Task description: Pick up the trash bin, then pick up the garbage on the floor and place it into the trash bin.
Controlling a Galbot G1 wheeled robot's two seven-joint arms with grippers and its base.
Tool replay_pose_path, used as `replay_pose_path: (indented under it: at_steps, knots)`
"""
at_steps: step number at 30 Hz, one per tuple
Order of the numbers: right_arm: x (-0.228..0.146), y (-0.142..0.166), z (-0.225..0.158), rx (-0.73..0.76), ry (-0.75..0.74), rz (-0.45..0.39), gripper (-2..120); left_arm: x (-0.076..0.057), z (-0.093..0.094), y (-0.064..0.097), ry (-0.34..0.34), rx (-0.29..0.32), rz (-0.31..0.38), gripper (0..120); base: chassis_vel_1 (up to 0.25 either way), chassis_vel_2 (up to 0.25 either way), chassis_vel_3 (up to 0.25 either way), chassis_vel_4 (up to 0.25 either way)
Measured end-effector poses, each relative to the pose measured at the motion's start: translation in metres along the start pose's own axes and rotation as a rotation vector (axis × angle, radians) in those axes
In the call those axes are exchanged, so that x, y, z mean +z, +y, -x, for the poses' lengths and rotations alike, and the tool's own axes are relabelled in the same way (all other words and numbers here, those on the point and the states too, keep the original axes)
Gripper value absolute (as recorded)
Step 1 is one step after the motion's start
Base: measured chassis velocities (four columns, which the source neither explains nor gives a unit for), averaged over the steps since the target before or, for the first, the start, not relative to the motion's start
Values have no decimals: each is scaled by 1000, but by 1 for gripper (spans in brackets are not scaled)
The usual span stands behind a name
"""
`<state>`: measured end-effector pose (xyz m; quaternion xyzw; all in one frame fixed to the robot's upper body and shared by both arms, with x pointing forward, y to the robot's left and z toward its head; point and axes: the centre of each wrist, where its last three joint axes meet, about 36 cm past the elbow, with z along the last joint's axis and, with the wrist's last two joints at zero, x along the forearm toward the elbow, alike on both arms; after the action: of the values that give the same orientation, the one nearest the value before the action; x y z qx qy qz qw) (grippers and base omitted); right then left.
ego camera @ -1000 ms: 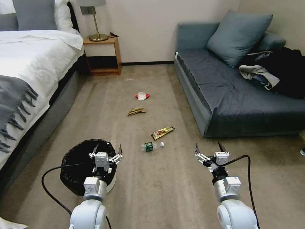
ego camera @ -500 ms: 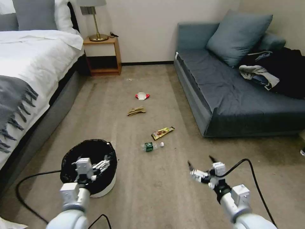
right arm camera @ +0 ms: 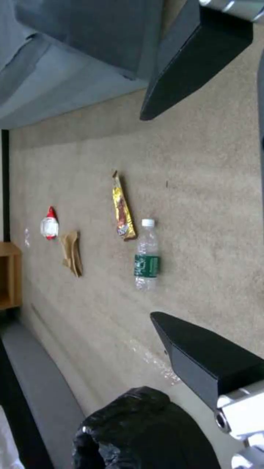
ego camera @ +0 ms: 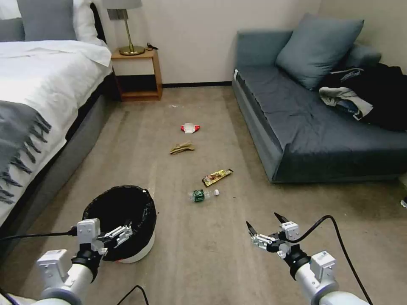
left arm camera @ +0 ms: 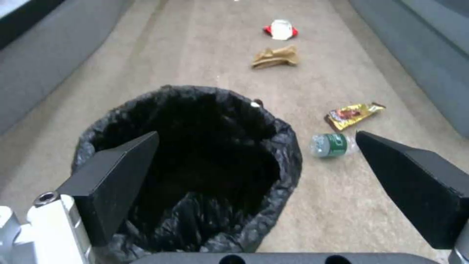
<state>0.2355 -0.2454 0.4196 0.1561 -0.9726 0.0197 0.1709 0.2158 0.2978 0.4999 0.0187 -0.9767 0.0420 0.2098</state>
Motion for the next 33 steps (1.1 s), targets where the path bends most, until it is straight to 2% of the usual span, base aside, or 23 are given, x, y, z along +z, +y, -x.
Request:
replay_pose_path:
  at_steps: [5, 9, 10, 13, 14, 17, 18, 20, 26, 27, 33]
  knots:
    - [1, -1, 1, -5, 2, -4, 100, -10, 6, 16, 7, -32, 6, 100, 0, 0, 0, 0]
    - [3, -3, 3, -11, 6, -12, 100, -25, 13, 43, -1, -81, 0, 100, 0, 0, 0, 0]
    - [3, -3, 3, -11, 6, -12, 100, -25, 13, 43, -1, -81, 0, 100, 0, 0, 0, 0]
    - [3, -3, 5, -15, 5, -13, 100, -36, 24, 67, 14, -114, -23, 100, 0, 0, 0, 0]
    - [3, -3, 5, -15, 5, -13, 100, -36, 24, 67, 14, -114, -23, 100, 0, 0, 0, 0]
    - [6, -2, 5, -23, 10, -21, 100, -43, 39, 95, 46, -148, -36, 100, 0, 0, 0, 0]
    - [6, -2, 5, -23, 10, -21, 100, -43, 39, 95, 46, -148, -36, 100, 0, 0, 0, 0]
    - [9, -3, 4, -28, 18, -35, 100, -45, 50, 111, 80, -168, -44, 100, 0, 0, 0, 0]
    - [11, -2, 3, -29, 20, -39, 100, -50, 65, 130, 132, -194, -55, 100, 0, 0, 0, 0]
    - [11, 0, 2, -30, 20, -39, 100, -52, 70, 135, 159, -194, -52, 100, 0, 0, 0, 0]
    - [14, 4, -1, -31, 22, -40, 100, -61, 89, 143, 230, -165, -63, 100, 0, 0, 0, 0]
